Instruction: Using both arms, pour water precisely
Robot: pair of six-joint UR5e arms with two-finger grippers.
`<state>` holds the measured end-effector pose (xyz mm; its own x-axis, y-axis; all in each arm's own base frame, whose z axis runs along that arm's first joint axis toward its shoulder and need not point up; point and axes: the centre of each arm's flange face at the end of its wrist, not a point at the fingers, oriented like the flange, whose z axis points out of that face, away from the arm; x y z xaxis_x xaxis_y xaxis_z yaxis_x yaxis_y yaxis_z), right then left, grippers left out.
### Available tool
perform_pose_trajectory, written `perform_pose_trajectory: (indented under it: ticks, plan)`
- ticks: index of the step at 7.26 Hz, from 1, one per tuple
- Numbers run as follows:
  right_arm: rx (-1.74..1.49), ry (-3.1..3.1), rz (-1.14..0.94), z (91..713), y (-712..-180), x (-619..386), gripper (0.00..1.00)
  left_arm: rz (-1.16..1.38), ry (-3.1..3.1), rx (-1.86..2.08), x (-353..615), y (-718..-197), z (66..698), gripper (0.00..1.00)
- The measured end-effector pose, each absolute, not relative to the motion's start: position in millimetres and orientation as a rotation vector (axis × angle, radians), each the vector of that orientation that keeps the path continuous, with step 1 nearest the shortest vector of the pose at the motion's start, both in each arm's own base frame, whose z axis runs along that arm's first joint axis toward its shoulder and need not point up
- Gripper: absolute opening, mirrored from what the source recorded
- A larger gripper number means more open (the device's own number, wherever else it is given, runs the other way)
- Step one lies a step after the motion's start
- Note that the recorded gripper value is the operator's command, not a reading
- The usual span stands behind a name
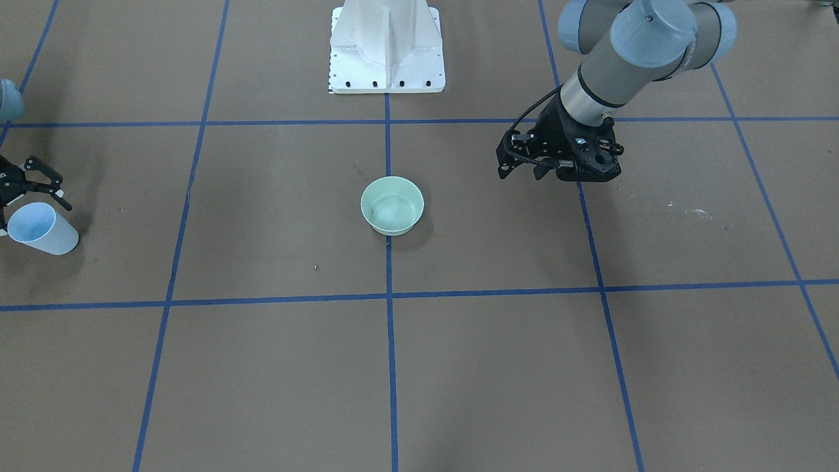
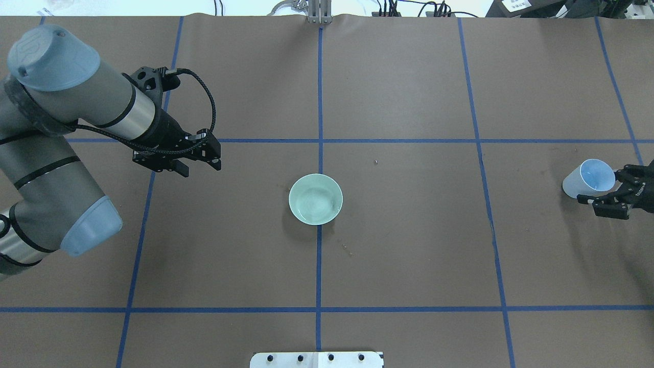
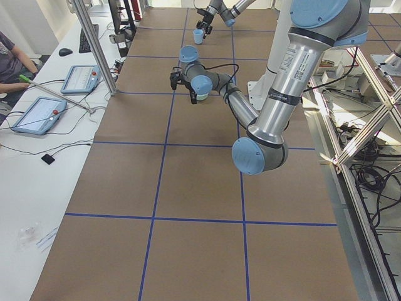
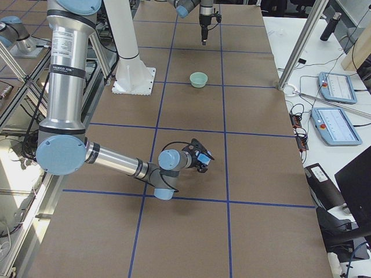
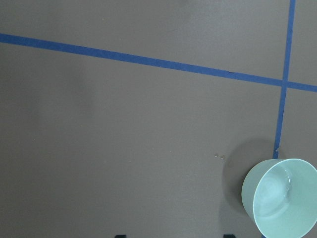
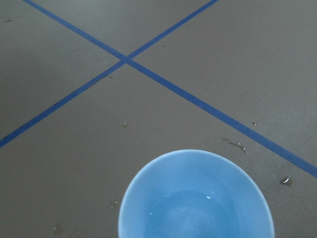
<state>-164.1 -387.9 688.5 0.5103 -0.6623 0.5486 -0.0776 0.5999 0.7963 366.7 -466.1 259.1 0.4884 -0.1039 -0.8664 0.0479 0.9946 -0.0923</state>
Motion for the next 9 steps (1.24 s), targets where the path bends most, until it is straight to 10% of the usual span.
perform_pose_trajectory:
  ticks: [7,9]
  plan:
    - [0.889,-0.978,-0.401,689.9,-398.9,-170.5,0.93,-0.093,1.057,-0.058,366.3,-466.2,258.9,0.72]
    - [0.889,-0.978,-0.401,689.9,-399.1,-170.8,0.70,-0.093,1.057,-0.058,366.3,-466.2,258.9,0.72]
